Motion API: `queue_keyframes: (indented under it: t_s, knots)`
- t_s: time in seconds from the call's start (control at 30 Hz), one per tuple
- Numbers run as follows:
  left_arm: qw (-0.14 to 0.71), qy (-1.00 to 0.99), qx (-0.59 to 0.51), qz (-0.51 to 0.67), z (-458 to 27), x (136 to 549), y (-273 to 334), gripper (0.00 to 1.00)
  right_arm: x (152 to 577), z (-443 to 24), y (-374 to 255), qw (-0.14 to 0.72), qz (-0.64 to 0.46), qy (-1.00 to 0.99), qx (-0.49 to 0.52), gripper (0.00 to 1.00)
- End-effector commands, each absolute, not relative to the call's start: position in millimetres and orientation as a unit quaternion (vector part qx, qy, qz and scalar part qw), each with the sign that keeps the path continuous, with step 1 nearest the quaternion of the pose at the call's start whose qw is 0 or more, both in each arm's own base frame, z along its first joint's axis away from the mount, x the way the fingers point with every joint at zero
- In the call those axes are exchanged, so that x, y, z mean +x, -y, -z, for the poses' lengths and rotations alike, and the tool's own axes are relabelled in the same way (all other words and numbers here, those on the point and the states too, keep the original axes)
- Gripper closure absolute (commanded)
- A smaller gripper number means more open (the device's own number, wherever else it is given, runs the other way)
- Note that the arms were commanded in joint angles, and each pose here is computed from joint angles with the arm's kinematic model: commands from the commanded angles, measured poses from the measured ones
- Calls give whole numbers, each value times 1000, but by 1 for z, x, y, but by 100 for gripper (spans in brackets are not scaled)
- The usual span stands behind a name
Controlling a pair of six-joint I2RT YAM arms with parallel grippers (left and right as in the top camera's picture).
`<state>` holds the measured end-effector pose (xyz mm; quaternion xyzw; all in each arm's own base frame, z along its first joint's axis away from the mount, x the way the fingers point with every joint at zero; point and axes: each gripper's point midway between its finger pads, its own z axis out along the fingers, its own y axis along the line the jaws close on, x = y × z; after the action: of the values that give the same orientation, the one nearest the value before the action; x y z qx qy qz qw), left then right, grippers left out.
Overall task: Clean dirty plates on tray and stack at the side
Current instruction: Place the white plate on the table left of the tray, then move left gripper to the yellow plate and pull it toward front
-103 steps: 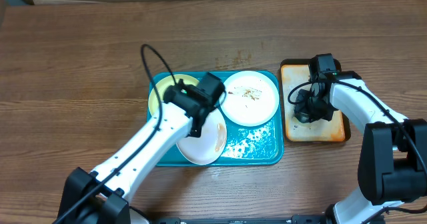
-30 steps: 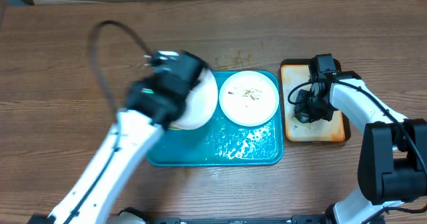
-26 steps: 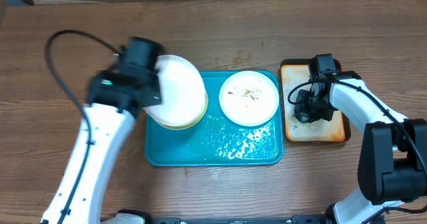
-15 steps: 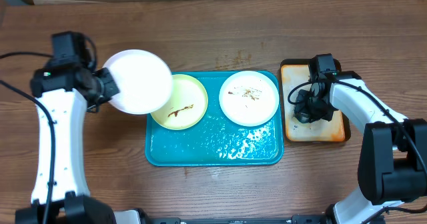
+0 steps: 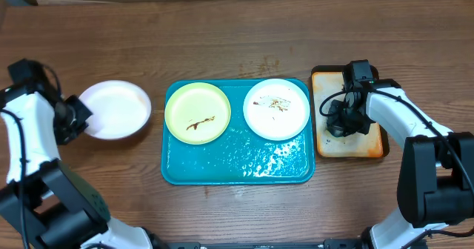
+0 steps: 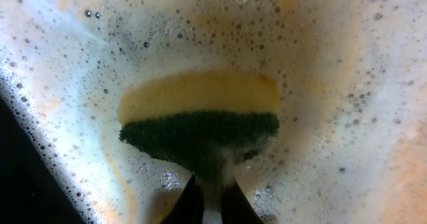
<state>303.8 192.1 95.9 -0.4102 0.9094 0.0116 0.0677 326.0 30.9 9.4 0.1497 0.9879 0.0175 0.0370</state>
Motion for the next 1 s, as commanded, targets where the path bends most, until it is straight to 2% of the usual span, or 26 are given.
queue_keyframes:
  t_s: [0.0, 0.2, 0.23, 0.27, 0.4, 0.6, 0.8, 0.97]
  knots:
    - [46, -897, -439, -11, -83, 296, -205, 96, 318, 2, -30, 13, -15, -989, 149, 94]
    - [29, -895, -446, -9, -71, 292, -209, 95, 317, 2, -30, 12, -14, -989, 149, 94]
    - [28, -895, -446, -8, -71, 291, -208, 76, 317, 2, -30, 12, -14, -989, 149, 94]
    - [24, -894, -448, -6, -71, 290, -207, 62, 317, 2, -30, 12, -14, -989, 149, 94]
    - [18, -891, -454, 13, -72, 290, -199, 48, 317, 2, -30, 12, -14, -989, 149, 94]
    - [75, -907, -398, 114, -95, 324, -164, 46, 317, 2, -30, 12, -14, -989, 149, 94]
    - [191, -950, -186, 159, -142, 377, -98, 45, 317, 2, -30, 12, -14, -989, 149, 94]
    - [230, -962, -21, 148, -148, 407, -37, 45, 317, 2, -30, 12, -14, -989, 149, 94]
